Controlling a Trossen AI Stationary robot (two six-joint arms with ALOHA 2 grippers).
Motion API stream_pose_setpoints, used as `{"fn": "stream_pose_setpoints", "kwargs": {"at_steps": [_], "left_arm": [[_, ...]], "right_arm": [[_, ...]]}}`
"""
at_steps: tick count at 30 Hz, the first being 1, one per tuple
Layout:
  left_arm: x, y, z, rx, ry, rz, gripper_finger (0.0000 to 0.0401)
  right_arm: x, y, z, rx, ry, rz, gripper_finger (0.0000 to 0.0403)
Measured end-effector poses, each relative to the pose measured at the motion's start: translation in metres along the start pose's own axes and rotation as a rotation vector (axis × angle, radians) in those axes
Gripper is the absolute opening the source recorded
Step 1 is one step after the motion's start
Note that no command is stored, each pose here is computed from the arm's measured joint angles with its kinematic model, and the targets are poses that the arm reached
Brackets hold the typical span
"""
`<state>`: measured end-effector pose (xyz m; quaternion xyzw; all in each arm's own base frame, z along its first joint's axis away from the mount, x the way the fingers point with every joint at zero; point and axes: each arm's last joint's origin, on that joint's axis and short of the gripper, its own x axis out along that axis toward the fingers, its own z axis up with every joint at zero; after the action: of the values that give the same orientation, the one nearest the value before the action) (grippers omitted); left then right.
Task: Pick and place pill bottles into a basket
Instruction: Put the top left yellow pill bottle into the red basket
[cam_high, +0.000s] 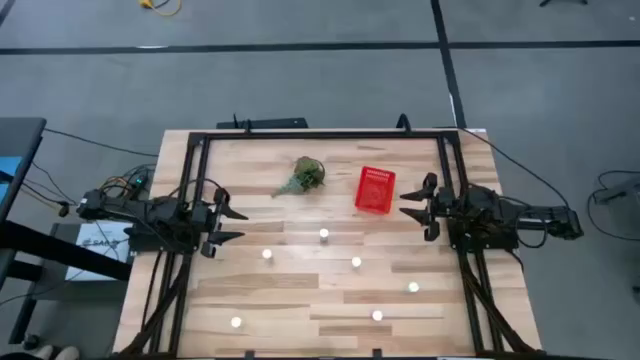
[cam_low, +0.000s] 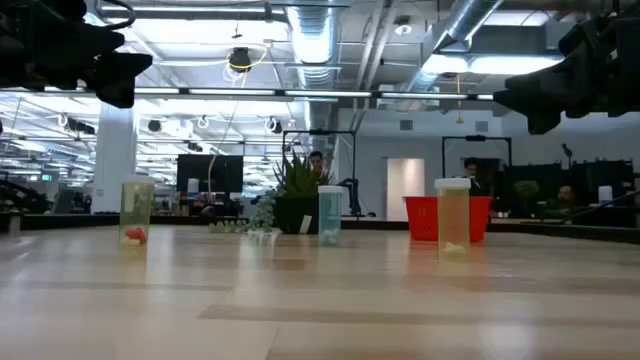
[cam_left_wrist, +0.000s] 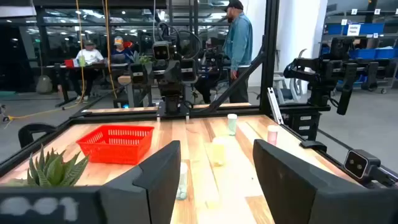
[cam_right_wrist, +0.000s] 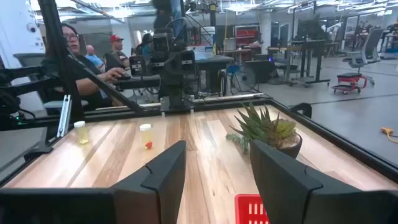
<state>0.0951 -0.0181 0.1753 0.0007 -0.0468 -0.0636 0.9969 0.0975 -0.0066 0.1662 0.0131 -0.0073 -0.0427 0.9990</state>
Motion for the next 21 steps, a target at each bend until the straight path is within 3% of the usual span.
{"fn": "stream_pose_setpoints", "kwargs": {"at_steps": [13,21], "left_arm": [[0.0000,0.0001,-0.0043,-0.032,0.047,0.006,0.0192],[-0.0022,-0.0001,-0.0040,-0.066,0.164,-0.006,0.0192]], "right_arm": [[0.0000,0.0000,0.0000,0.000,0.000,0.000,0.0173],[0.0000,0.0000,0.0001,0.000,0.000,0.000,0.0173]]}}
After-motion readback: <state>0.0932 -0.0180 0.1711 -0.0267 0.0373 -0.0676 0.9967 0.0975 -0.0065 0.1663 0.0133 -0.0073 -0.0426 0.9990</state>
